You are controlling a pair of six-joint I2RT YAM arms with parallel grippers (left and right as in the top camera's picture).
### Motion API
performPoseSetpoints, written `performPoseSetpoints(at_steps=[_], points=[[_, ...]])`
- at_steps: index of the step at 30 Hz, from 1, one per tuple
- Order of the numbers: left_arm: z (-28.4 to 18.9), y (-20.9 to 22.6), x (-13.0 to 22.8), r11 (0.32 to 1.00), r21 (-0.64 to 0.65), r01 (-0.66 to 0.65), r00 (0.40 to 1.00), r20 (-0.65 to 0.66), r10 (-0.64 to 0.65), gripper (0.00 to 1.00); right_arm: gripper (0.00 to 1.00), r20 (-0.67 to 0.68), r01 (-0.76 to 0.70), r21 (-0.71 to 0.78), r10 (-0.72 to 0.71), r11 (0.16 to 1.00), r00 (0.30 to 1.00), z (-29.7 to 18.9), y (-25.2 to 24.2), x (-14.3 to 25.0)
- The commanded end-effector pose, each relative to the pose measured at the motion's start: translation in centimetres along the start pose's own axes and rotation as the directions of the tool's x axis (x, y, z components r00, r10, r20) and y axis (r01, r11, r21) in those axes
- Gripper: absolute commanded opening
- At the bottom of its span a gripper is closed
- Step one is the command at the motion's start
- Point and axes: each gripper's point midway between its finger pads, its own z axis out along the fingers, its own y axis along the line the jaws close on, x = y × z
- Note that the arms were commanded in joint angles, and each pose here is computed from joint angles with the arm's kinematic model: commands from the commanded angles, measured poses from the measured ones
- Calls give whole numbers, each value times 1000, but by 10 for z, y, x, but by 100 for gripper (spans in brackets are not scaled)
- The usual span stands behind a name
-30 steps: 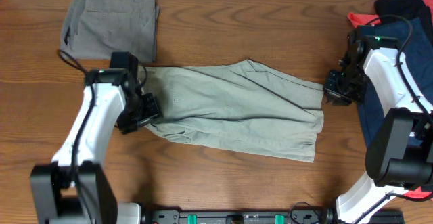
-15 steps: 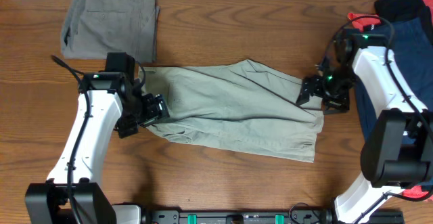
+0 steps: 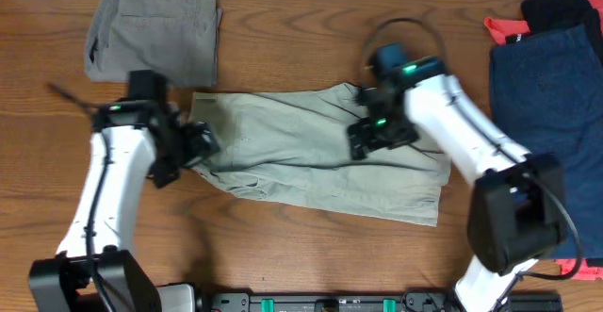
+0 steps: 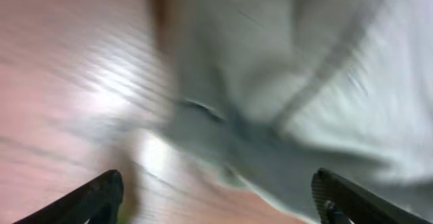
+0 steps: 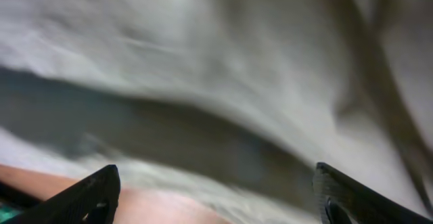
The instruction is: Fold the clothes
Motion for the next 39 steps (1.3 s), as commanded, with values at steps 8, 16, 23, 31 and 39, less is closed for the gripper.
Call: performPoseSetpoints(at_steps=[8, 16, 23, 31, 39], points=[[-17, 81, -30, 926, -17, 378, 924, 60, -377, 98, 92, 136, 361, 195, -390, 912, 911, 7, 101, -22], [-21, 103, -32, 895, -15, 446, 893, 69, -444, 98, 93, 158, 523, 246, -566, 816, 809, 13, 158, -12], [-21, 103, -32, 895, -15, 446, 893, 69, -444, 98, 97, 155, 611, 233, -649, 757, 745, 19, 191, 5], [-21, 103, -31, 898, -17, 440, 896, 65, -438, 98, 98, 174, 596, 294, -655, 747, 735, 28, 191, -10], [-21, 103, -31, 898, -17, 440, 897, 64, -438, 98, 75, 104, 563, 345, -627, 751, 772, 65, 166, -24]])
